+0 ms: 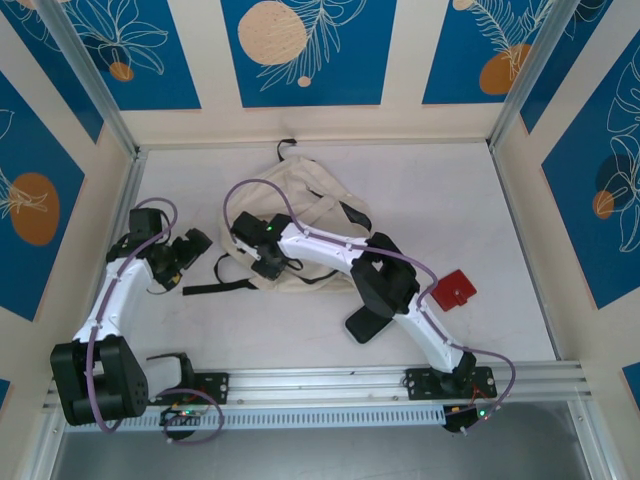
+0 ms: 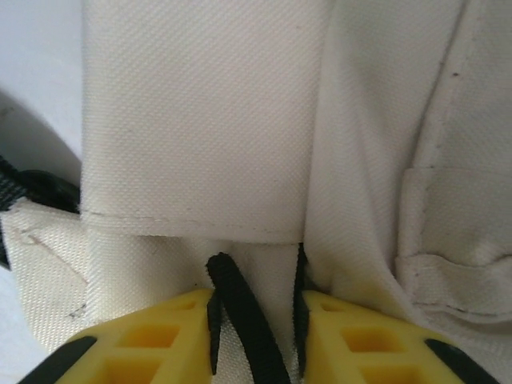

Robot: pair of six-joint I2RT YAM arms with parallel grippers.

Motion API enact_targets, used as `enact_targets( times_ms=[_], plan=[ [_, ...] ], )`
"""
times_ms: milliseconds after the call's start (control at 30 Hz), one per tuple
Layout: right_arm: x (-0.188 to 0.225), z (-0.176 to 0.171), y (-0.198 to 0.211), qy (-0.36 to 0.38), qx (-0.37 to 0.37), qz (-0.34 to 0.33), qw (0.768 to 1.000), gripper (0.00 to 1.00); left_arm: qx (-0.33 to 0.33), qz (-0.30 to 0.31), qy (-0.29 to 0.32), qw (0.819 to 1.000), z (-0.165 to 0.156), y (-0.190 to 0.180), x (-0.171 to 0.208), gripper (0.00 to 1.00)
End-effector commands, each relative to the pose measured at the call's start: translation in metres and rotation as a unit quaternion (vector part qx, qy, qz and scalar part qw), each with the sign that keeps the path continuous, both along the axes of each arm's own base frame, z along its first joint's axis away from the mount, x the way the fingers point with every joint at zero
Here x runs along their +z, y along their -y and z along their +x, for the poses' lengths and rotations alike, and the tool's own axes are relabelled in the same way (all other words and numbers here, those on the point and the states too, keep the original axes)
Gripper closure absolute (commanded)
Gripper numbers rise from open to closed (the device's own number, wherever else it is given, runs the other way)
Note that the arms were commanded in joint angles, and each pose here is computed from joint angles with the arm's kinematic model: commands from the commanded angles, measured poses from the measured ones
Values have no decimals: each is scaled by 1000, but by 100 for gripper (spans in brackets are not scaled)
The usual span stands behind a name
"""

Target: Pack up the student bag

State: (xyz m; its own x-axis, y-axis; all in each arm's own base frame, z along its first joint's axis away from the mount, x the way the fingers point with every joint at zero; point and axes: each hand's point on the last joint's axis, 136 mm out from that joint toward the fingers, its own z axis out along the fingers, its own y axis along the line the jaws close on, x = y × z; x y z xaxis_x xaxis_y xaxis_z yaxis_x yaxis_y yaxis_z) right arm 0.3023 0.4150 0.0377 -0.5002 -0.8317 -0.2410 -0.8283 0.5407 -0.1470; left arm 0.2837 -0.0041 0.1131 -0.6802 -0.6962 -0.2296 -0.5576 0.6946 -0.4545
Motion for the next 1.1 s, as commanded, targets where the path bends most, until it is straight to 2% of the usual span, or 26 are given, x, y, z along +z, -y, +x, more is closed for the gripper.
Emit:
enact_targets(
  times_ms=[0, 200, 467, 600, 800, 1067],
  plan=[
    [18, 12, 13, 17, -36, 6, 999, 73, 1, -18, -5, 1000, -3, 3, -4, 0],
    [46, 21, 8, 12, -77, 65, 995, 81, -6, -40, -4, 999, -2, 10, -6, 0],
    [51, 21, 11, -1, -99, 82, 992, 94, -16, -62, 0, 998, 1, 18, -8, 0],
    [55, 19, 11, -10, -107, 90, 990, 100, -29, -94, 10, 995, 4, 29, -6, 2],
    [71, 8, 13, -39, -135, 126, 982, 100, -48, -172, 26, 984, 7, 65, -4, 14],
    [77, -14, 14, -119, -179, 206, 955, 100, -92, -198, 24, 976, 12, 122, -7, 35]
  ],
)
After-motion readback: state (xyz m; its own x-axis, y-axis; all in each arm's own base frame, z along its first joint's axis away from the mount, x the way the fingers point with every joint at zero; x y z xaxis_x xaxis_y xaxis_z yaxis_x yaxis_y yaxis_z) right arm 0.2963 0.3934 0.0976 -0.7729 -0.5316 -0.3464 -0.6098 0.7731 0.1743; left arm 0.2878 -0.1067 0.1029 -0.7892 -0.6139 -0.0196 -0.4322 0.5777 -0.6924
